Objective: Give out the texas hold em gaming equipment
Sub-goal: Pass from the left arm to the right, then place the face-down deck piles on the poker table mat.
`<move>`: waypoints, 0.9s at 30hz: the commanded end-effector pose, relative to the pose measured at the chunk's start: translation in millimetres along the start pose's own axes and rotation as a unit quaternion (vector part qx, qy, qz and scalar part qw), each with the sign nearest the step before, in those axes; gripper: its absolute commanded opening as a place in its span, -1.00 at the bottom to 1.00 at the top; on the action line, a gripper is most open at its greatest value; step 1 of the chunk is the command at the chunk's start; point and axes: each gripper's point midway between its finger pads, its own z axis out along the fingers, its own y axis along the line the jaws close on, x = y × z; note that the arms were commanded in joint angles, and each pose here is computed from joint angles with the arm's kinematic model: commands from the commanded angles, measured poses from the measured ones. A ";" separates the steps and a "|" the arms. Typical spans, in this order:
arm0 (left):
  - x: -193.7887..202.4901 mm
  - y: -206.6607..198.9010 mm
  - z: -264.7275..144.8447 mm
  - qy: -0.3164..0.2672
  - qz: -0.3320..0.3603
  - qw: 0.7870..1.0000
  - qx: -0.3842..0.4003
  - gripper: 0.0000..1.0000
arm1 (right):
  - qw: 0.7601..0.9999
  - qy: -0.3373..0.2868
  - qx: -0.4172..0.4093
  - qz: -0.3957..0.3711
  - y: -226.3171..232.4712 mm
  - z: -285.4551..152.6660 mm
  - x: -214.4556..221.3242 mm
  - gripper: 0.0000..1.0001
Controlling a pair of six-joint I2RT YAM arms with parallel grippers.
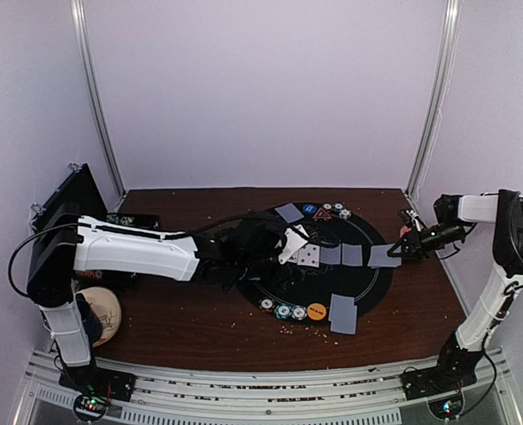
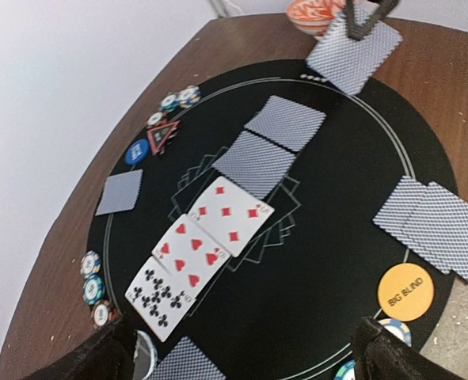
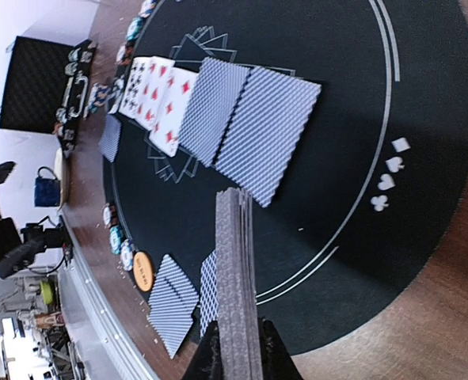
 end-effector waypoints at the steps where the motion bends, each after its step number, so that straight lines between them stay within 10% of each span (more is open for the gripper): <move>1: 18.0 47.1 -21.0 0.011 -0.071 0.994 -0.082 0.96 | 0.999 -0.023 0.043 0.018 -26.6 2.5 -10.0 -1.00; 27: 57.0 71.3 -53.8 -0.003 -0.135 0.981 -0.138 0.96 | 0.989 0.028 0.117 0.088 -80.2 18.7 23.4 -0.97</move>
